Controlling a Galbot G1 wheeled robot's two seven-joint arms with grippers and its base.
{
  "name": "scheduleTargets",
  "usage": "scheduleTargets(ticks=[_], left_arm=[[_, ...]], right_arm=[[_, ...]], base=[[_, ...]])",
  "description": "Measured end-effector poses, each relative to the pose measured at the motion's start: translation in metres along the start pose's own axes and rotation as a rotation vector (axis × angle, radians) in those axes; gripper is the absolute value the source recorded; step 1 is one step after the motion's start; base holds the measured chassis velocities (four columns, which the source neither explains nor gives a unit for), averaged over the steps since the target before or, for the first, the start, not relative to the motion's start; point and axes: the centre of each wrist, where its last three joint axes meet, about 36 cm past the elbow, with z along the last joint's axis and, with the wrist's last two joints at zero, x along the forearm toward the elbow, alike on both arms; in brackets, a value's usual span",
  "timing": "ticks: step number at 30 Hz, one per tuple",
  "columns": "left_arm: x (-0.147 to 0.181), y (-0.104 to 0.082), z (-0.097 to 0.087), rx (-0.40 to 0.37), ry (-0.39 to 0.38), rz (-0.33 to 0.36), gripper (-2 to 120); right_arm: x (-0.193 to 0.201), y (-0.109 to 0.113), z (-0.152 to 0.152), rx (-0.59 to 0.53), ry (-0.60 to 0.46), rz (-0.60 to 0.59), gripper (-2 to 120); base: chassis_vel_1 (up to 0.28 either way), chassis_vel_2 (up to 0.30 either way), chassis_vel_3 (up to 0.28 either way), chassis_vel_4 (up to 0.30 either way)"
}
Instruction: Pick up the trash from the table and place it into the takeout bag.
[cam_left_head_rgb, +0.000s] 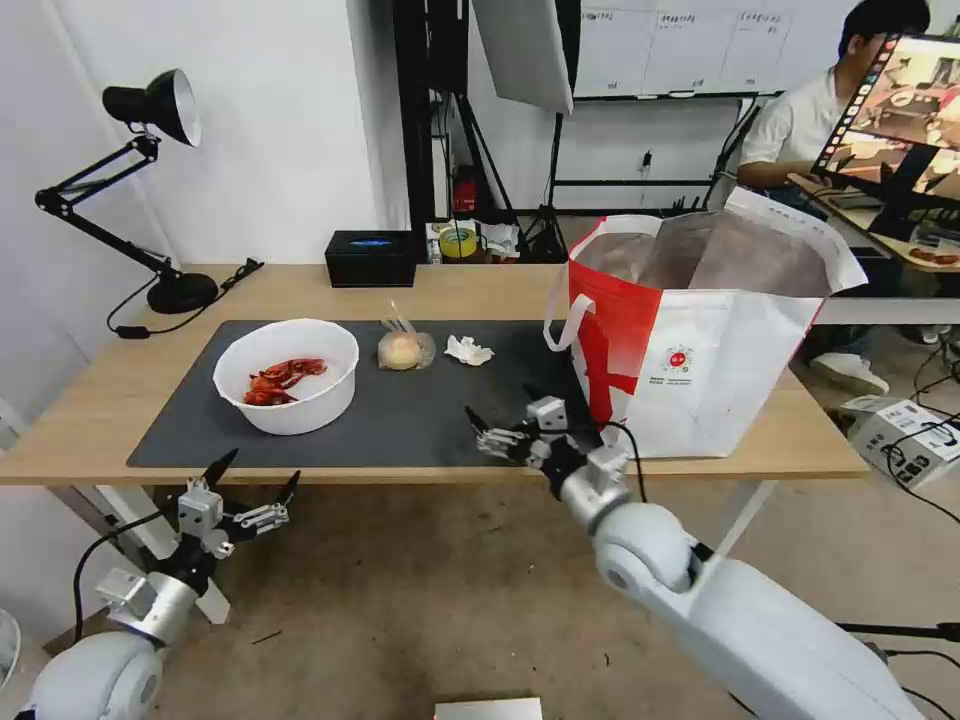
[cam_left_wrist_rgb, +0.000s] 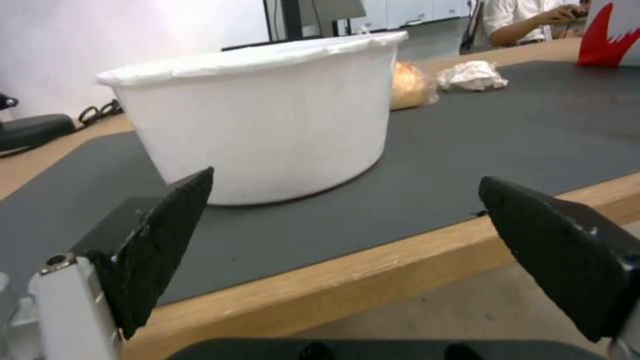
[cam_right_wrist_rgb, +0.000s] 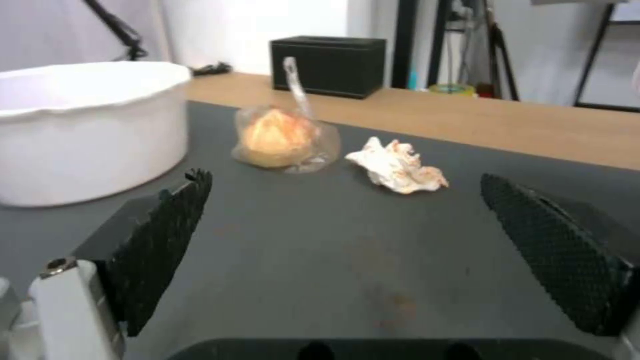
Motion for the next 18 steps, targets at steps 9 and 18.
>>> scheduleTargets(ticks=[9,18], left_arm=[[0.000,-0.004,0.001,0.002,0.001,0.003,100],[0.001,-0.006,-0.001,-0.003,-0.001,0.008,100]], right_arm=[[-0.031,0.020,-0.010,0.003,0.047,0.123,100],[-0.062,0.038,-0.022,0.005,0.082,0.222,100]], base=[[0.000,0.000,0.000,0.000],[0.000,0.000,0.000,0.000]])
